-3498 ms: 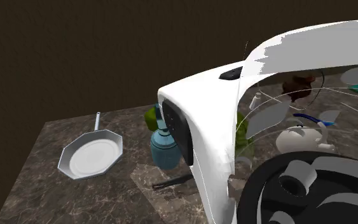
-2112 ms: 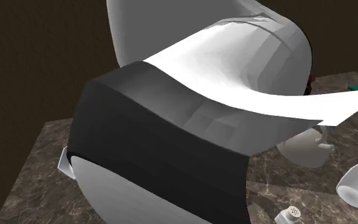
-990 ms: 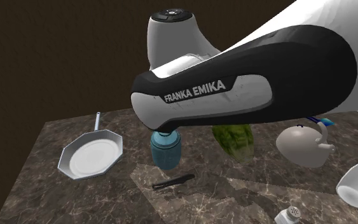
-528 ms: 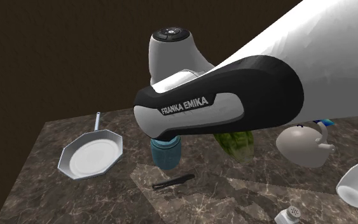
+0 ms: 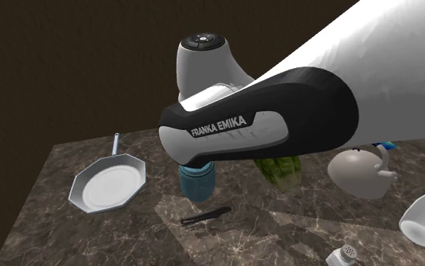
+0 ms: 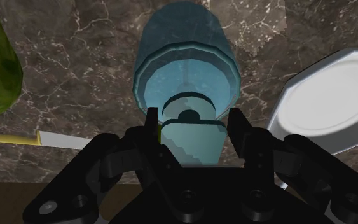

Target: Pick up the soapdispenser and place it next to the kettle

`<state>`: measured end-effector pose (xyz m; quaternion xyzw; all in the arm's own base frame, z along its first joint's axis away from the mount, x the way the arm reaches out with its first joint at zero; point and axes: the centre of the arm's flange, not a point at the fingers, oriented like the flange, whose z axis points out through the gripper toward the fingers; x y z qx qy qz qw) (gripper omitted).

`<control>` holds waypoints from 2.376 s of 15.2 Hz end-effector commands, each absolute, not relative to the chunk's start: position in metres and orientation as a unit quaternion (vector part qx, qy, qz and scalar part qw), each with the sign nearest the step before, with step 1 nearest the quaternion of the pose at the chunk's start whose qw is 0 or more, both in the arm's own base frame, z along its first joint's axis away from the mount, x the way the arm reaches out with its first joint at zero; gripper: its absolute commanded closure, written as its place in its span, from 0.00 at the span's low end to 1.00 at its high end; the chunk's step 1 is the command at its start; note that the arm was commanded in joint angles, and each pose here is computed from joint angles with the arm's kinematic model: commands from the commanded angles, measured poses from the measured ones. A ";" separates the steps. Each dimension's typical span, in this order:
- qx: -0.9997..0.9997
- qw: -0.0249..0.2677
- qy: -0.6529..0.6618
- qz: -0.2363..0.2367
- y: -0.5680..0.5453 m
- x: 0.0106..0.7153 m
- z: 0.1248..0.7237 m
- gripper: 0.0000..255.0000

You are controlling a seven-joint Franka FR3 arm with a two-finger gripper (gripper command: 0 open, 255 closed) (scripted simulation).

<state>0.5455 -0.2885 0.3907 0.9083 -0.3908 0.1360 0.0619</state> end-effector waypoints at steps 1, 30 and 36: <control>0.908 0.062 -0.391 0.136 -0.288 0.545 0.391 1.00; 0.908 0.062 -0.391 0.136 -0.288 0.545 0.507 1.00; 0.908 0.062 -0.391 0.136 -0.288 0.545 0.538 1.00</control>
